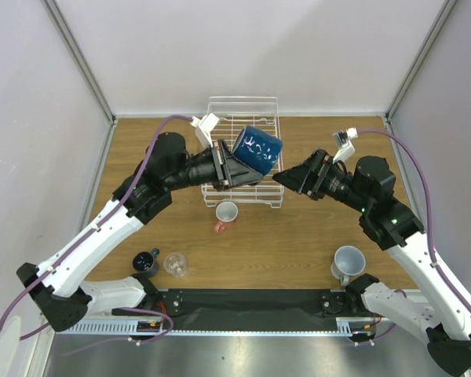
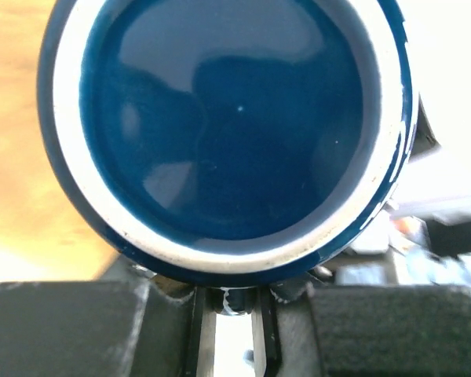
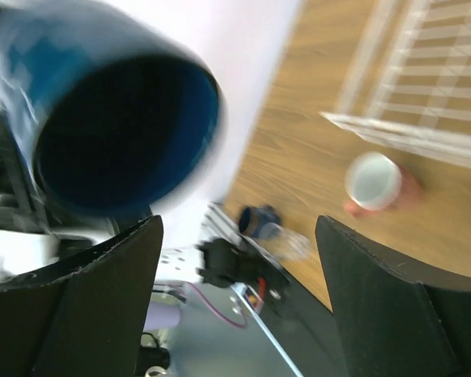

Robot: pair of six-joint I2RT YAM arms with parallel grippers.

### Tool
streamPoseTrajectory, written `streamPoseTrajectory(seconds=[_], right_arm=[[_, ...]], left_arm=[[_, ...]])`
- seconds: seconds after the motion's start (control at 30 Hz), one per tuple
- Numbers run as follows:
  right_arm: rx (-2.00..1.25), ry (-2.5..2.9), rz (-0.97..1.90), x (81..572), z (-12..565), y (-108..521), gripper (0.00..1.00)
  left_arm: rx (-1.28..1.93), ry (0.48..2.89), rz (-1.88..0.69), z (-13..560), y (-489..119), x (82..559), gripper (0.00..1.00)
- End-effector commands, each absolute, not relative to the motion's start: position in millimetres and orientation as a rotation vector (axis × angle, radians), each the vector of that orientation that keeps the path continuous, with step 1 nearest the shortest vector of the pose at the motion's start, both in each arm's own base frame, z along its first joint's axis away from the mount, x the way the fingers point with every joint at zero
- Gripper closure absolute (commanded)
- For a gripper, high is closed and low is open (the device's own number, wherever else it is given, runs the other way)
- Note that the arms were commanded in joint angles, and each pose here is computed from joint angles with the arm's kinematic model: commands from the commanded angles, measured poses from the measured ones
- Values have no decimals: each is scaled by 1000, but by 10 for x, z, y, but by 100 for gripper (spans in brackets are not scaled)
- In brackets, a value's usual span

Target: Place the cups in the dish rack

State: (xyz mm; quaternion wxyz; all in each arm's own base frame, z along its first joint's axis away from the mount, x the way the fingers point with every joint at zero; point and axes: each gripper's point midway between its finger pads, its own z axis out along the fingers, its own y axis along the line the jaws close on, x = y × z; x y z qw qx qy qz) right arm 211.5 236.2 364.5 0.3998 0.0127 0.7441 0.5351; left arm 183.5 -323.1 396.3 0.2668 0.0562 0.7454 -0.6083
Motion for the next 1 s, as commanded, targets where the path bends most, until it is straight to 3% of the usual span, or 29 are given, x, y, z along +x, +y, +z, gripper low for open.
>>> streamPoseTrajectory(seconds=[0.0,0.17,0.5,0.77,0.97], right_arm=[[91,2009,1202,1963,3406,2095,16],[186,2149,1057,1724,3077,1790,17],[233,2158,830,1500,3183,1298,18],[181,2195,627,1726,3182,1160,18],[164,2196,507,1886,3185,1004,17]], left_arm=[[225,1895,-1424,4195,-3114,2168,100],[198,1977,-996,3859,-2964,2765,100],[125,2031,-410,3225,-2804,4048,100],[54,2080,-217,2761,-2796,4997,100],[-49,2110,-192,2461,-2599,5434,100]])
